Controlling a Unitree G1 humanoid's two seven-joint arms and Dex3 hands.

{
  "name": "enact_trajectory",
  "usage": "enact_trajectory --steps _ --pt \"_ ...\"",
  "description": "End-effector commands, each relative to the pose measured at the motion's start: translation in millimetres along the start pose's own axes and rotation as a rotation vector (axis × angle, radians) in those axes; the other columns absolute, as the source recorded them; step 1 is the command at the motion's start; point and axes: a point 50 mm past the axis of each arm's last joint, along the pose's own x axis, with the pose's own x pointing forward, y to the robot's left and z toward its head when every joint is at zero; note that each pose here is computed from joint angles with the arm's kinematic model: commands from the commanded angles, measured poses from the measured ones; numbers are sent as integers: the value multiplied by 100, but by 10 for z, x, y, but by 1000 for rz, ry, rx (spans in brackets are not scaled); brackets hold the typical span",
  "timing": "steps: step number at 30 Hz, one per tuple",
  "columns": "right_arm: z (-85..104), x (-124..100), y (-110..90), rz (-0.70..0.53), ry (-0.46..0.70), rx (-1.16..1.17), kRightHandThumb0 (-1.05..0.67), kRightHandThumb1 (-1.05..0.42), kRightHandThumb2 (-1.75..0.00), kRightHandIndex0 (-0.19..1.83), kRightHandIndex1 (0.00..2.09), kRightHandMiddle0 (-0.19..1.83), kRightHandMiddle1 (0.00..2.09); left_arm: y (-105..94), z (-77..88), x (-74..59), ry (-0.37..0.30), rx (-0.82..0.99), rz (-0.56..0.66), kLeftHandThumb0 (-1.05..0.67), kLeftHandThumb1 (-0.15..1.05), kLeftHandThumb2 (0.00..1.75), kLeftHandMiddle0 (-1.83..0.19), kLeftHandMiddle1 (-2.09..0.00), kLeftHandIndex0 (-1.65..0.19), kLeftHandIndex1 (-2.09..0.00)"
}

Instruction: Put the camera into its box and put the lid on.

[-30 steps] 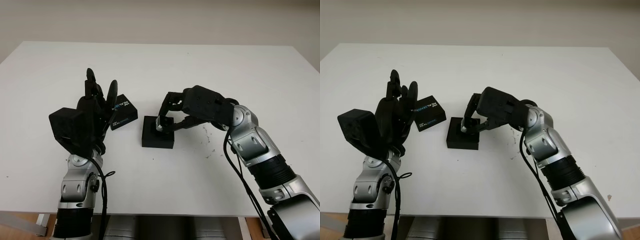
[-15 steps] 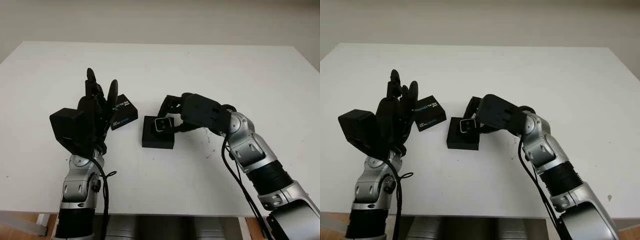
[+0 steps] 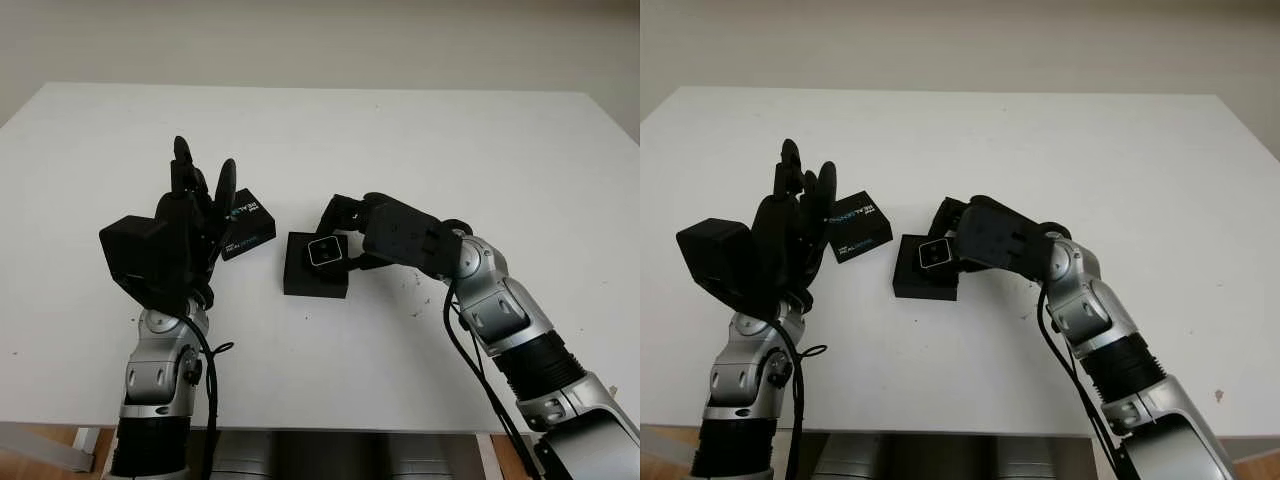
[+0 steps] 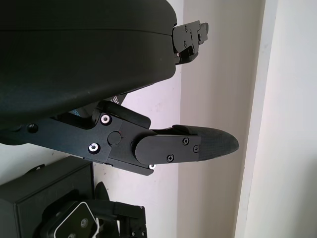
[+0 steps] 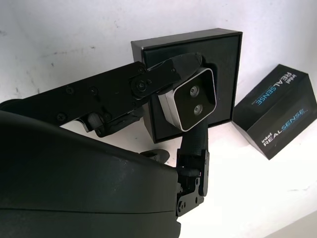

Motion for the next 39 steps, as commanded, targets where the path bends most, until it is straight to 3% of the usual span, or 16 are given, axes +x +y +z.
enact_trajectory --steps 1,18,39 --pt "-41 -4 68 12 16 49 -37 -101 -5 35 7 20 176 4 45 -6 -23 4 2 -69 105 41 19 0 19 0" --pt "-169 -81 227 -65 16 254 -39 -99 -5 36 6 22 172 19 33 -15 -18 1 3 -68 105 40 19 0 19 0" --pt "-263 -140 410 -138 -24 199 -37 -99 -5 37 6 24 176 10 19 -22 -22 -1 5 -69 105 40 19 0 19 0"
